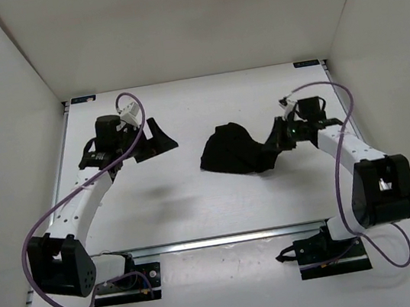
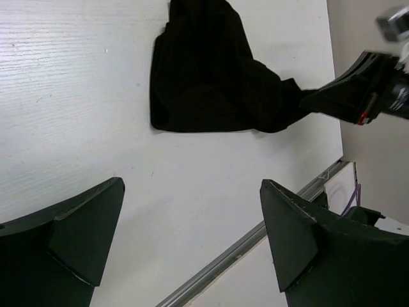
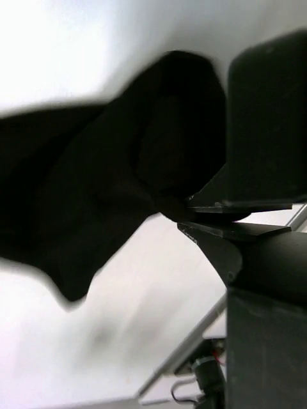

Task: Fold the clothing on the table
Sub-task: Flatten the skirt out

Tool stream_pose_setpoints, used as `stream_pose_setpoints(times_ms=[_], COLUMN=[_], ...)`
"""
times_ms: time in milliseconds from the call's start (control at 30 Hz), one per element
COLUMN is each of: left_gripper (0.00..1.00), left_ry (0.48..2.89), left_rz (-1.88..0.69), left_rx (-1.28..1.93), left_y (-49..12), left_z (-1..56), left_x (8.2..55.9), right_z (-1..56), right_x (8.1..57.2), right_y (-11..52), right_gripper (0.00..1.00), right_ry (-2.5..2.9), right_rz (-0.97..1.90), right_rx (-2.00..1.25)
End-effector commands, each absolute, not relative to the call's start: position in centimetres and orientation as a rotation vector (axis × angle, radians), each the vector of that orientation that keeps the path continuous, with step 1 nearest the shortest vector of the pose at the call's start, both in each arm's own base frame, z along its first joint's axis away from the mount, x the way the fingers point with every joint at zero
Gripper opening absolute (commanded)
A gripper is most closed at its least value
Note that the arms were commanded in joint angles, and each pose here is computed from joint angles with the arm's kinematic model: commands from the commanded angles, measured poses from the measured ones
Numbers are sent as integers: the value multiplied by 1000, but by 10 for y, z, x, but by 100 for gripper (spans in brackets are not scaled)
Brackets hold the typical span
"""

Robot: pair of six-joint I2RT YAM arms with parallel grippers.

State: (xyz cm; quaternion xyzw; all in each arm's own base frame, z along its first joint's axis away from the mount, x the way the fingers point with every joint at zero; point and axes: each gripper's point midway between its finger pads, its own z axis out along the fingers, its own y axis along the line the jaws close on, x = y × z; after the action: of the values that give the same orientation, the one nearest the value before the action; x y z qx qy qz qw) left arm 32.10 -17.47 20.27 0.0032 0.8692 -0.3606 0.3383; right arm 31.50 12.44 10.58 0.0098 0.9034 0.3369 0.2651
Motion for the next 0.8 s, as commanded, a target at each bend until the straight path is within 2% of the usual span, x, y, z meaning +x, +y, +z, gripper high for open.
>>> stream_pose_setpoints(times_ms=[0,67,100,167,200,333,367,433,533,567,633,733,767], left_gripper=[99,98,99,99,98,99,99,99,99,99,99,99,98], left_ry=[2222,2219,2207,2208,2209,2189,2179,2166,2161,2154,2153,2167,2161], left_rz=[-961,-948,-936,-916,-907,-877,-885,-880,-871,-879,-885,-896,-896], left_rx=[32,25,22,8,6,-13,-14,-19,-9,1,3,32,37], left_y=[-179,-176,-174,-170,-168,-164,-163,-162,-163,-166,-168,-176,-177], left_z=[213,213,216,217,217,222,226,230,233,236,236,233,235], left_x=[327,330,332,335,335,339,340,343,346,347,348,345,346], right_z=[181,260,271,383,433,536,510,474,360,337,267,192,185], right_x=[360,388,396,409,404,370,388,393,412,410,400,361,353], right_y=[169,203,208,226,230,200,184,152,109,103,95,116,120], right_gripper=[0,0,0,1,0,1,0,0,1,0,0,0,0], right_ry=[2252,2093,2090,1845,1736,1380,1413,1492,1739,1795,1965,2157,2167], right_rz=[995,1064,1074,1065,1079,1008,963,933,941,934,917,960,955], right_rx=[-222,-378,-393,-508,-527,-522,-440,-309,-119,-82,3,13,-11])
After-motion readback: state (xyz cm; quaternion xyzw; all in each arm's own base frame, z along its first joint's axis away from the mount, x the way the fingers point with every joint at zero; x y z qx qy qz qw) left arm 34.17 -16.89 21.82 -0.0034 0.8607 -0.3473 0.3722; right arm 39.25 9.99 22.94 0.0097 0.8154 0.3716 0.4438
